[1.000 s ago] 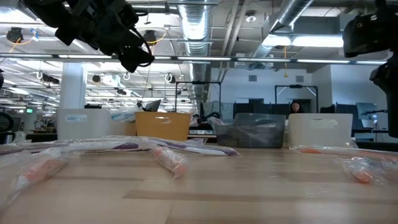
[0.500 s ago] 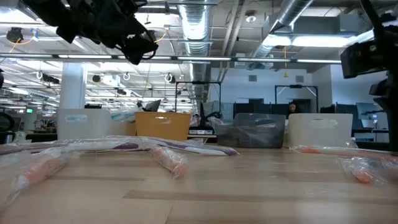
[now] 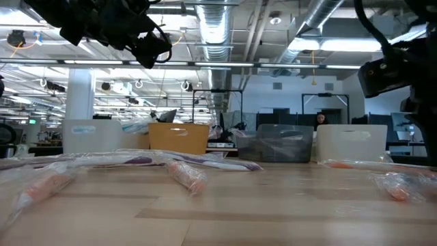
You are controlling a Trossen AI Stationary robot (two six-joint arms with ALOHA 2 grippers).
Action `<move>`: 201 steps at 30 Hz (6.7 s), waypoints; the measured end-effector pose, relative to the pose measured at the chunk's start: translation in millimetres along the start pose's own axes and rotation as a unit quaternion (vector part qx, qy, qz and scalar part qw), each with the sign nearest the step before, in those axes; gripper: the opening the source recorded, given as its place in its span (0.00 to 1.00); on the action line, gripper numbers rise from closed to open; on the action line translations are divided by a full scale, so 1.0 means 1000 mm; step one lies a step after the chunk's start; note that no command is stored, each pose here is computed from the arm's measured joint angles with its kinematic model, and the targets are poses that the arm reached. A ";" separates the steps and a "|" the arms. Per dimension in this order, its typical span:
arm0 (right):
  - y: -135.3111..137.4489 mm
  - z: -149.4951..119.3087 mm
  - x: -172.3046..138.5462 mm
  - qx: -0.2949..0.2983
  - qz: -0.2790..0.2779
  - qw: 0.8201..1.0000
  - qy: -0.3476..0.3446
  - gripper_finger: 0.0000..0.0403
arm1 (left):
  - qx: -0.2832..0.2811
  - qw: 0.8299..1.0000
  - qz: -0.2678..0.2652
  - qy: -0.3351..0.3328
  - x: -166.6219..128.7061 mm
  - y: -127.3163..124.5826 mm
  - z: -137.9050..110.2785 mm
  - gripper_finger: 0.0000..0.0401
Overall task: Pick & Place Toothbrushes
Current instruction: Put the orange toothbrush into the yellow bin
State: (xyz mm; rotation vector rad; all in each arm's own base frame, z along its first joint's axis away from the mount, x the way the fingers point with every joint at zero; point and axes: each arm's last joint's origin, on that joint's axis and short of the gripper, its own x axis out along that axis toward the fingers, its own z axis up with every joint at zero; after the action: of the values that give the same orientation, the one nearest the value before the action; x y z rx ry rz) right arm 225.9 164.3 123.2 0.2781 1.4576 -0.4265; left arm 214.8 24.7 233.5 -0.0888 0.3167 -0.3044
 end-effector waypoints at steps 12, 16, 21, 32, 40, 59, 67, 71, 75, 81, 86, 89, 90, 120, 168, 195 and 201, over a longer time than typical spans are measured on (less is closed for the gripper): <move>-0.008 0.015 0.002 -0.015 0.033 0.998 0.052 0.48 | 0.000 1.000 0.000 0.000 0.000 0.000 0.000 0.59; -0.011 0.018 0.003 -0.012 0.033 0.998 0.059 0.33 | 0.000 1.000 0.000 0.000 0.000 0.000 0.000 0.59; -0.011 0.019 0.003 -0.010 0.032 0.998 0.062 0.12 | 0.000 1.000 0.000 0.000 0.000 0.000 0.000 0.59; -0.011 0.018 0.002 -0.010 0.033 0.997 0.067 0.10 | -0.004 1.000 0.000 0.010 0.000 0.000 -0.008 0.59; -0.007 0.020 -0.006 -0.019 0.021 0.997 0.078 0.04 | 0.015 1.000 0.011 0.002 0.001 0.000 -0.027 0.59; 0.024 0.024 -0.070 -0.064 -0.026 0.998 -0.015 0.00 | 0.072 0.995 -0.039 -0.058 0.002 -0.008 -0.021 0.59; 0.039 0.044 -0.103 -0.117 -0.059 0.970 -0.204 0.00 | 0.155 0.981 -0.072 -0.095 0.008 -0.027 -0.014 0.59; 0.042 0.063 -0.113 -0.143 -0.073 0.945 -0.283 0.00 | 0.165 0.977 -0.067 -0.114 0.009 -0.033 -0.010 0.59; 0.044 0.081 -0.123 -0.154 -0.095 0.919 -0.351 0.00 | 0.164 0.979 -0.034 -0.118 0.012 -0.035 -0.010 0.59; 0.047 0.106 -0.141 -0.170 -0.098 0.889 -0.414 0.00 | 0.182 0.973 -0.013 -0.143 0.025 -0.031 -0.011 0.59; 0.046 0.124 -0.149 -0.185 -0.091 0.872 -0.444 0.00 | 0.198 0.964 -0.009 -0.179 0.042 -0.025 -0.015 0.59; 0.042 0.132 -0.149 -0.185 -0.093 0.871 -0.446 0.00 | 0.207 0.957 -0.006 -0.205 0.050 -0.023 -0.018 0.59; 0.040 0.134 -0.148 -0.186 -0.089 0.873 -0.443 0.00 | 0.209 0.954 -0.002 -0.216 0.052 -0.022 -0.018 0.59; 0.019 0.159 -0.143 -0.170 -0.078 0.886 -0.424 0.00 | 0.251 0.936 0.005 -0.245 0.066 -0.022 -0.002 0.38; 0.053 0.036 -0.138 -0.034 -0.076 0.925 -0.371 0.48 | 0.129 0.936 0.322 0.054 -0.006 0.020 0.072 0.04; 0.053 0.028 -0.138 -0.028 -0.085 0.922 -0.376 0.48 | -0.147 0.931 0.279 0.181 -0.004 0.178 0.058 0.04; 0.052 0.028 -0.138 -0.029 -0.087 0.923 -0.375 0.48 | -0.162 0.926 0.273 0.204 0.006 0.187 0.043 0.04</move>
State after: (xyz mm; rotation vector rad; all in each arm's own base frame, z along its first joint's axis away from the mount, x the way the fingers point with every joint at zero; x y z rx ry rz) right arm 266.0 214.0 259.1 -0.0711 0.7372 -0.5550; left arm 286.5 202.1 247.2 -0.2592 0.7860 0.2950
